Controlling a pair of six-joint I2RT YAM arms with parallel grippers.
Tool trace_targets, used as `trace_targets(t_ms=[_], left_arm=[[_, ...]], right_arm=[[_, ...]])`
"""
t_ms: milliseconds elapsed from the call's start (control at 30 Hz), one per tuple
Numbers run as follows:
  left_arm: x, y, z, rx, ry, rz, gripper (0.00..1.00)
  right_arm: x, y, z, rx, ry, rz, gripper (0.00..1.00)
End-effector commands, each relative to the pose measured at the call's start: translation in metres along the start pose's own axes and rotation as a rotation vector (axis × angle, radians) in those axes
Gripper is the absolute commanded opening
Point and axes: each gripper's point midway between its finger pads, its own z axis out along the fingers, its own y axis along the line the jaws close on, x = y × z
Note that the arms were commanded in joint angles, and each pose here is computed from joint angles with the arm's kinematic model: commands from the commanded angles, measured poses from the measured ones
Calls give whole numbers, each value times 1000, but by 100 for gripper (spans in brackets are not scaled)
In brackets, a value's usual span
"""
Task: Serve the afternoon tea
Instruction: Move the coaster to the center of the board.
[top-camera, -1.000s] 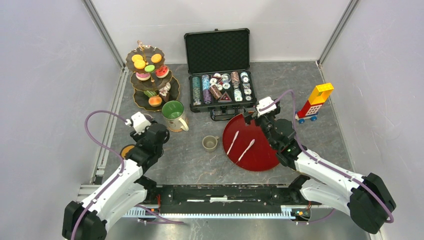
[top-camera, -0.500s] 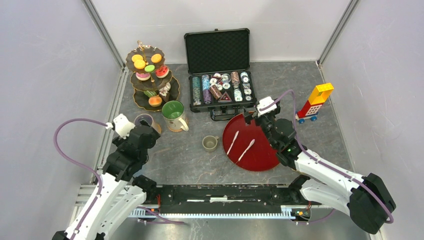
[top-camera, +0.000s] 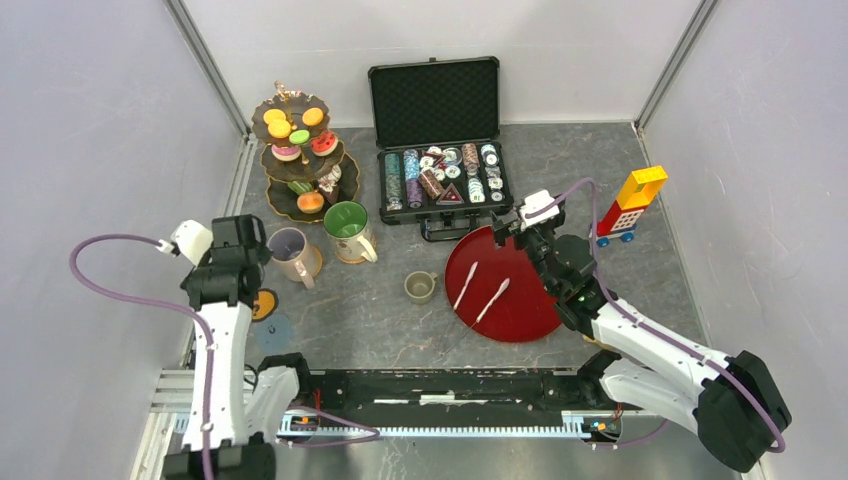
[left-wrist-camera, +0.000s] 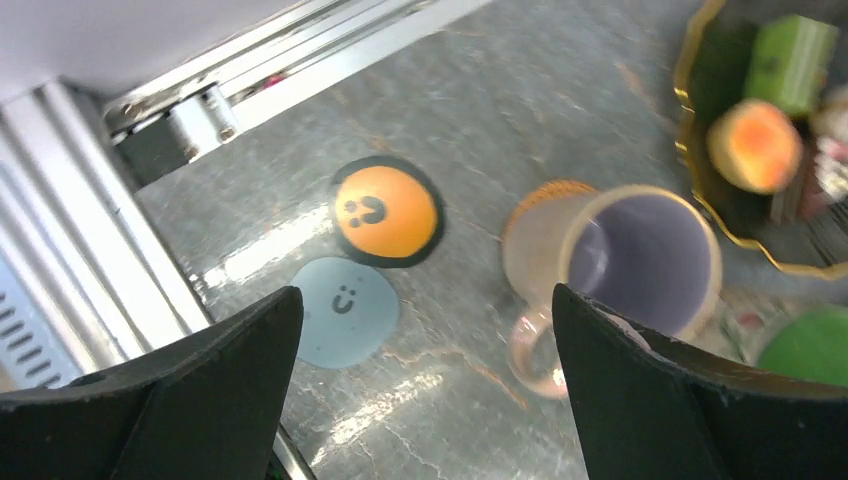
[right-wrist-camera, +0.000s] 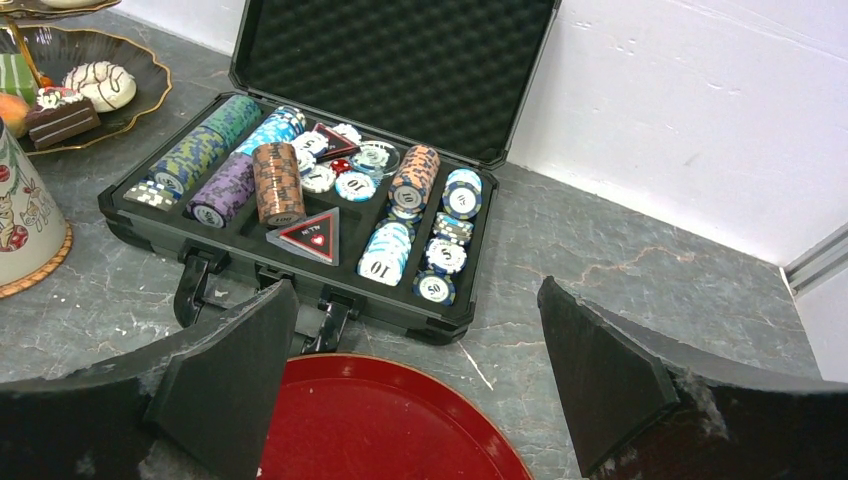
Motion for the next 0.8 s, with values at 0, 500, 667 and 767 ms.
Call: trace_targets(t_ms=[0, 500, 667, 767], left_arm=[[12, 18, 41, -98, 115, -92, 100], [80, 47, 91, -247, 228, -412, 100], [94, 51, 101, -286, 270, -452, 100], [107, 50, 106, -303, 332, -479, 100]], right_arm=[[-7, -3, -2, 1, -28, 15, 98], [-4, 1, 1, -12, -7, 4, 98], [-5, -1, 0, -6, -9, 1, 98], [-4, -2, 0, -1, -6, -2, 98]])
